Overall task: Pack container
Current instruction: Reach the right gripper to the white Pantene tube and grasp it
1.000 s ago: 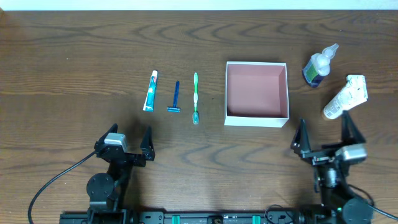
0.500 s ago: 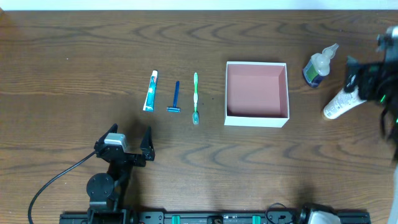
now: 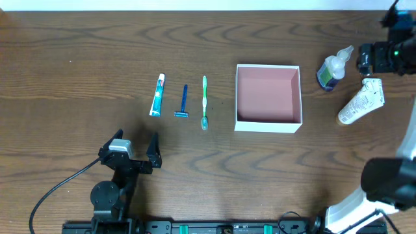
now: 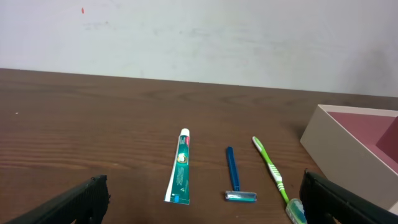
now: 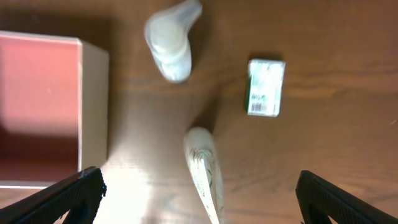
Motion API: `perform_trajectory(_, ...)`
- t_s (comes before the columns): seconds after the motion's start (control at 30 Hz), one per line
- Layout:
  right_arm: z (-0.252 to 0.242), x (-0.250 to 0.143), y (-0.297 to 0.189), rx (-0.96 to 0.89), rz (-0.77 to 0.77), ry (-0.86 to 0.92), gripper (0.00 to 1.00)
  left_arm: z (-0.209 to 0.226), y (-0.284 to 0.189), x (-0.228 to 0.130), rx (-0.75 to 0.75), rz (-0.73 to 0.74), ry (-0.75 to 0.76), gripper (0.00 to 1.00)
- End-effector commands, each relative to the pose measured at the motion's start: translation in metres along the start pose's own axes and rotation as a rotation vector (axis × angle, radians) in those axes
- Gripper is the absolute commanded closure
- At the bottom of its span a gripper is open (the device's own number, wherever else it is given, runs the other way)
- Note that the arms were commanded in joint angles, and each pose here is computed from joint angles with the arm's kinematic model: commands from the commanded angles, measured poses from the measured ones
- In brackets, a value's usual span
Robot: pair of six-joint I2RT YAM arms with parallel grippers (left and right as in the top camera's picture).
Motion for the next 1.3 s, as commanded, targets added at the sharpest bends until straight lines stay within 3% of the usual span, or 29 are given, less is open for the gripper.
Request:
perform_trajectory(0.0, -0.009, 0.000, 0.009, -0.057, 0.059, -0.007, 0.01, 0.000, 0.001, -0.012, -0.008, 0.043, -0.010, 0.02)
perform_trajectory(0.17, -0.011, -0.005, 0.024, -0.051, 0.139, -0.003, 0.01, 0.000, 0.001, -0.012, -0.008, 0.043, -0.010, 0.02)
perform_trajectory(0.3, -0.011, -0.010, 0.023, -0.049, 0.174, -0.002, 0.13, 0.000, 0.001, -0.012, -0.008, 0.043, -0.010, 0.02)
perform_trajectory(0.57, -0.008, -0.019, 0.030, -0.001, 0.233, -0.002, 0.05, 0.000, 0.001, -0.012, -0.008, 0.043, -0.010, 0.02)
perform_trajectory(0.9, -0.020, -0.032, 0.074, -0.046, 0.297, 0.005, 0.09, 0.000, 0.001, -0.012, -0.009, 0.043, -0.010, 0.02)
perform_trajectory(1.0, -0.024, -0.036, 0.084, -0.046, 0.307, 0.018, 0.13, 0.000, 0.001, -0.012, -0.008, 0.043, -0.010, 0.02)
perform_trajectory(1.13, -0.030, -0.039, 0.088, -0.037, 0.312, 0.039, 0.31, 0.000, 0.001, -0.012, -0.008, 0.043, -0.010, 0.02)
perform_trajectory(1.27, -0.031, -0.039, 0.088, -0.031, 0.305, 0.043, 0.33, 0.000, 0.001, -0.012, -0.009, 0.043, -0.010, 0.02)
Point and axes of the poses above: each gripper's point midway between its finger pads, its own y axis out along the fingers, its own z axis along the line the jaws close on, x = y × z, the point moved 9 cm from there along -y, back along the fingers, and after that the axes turned 7 degrees about y, right-handed, at the moved point
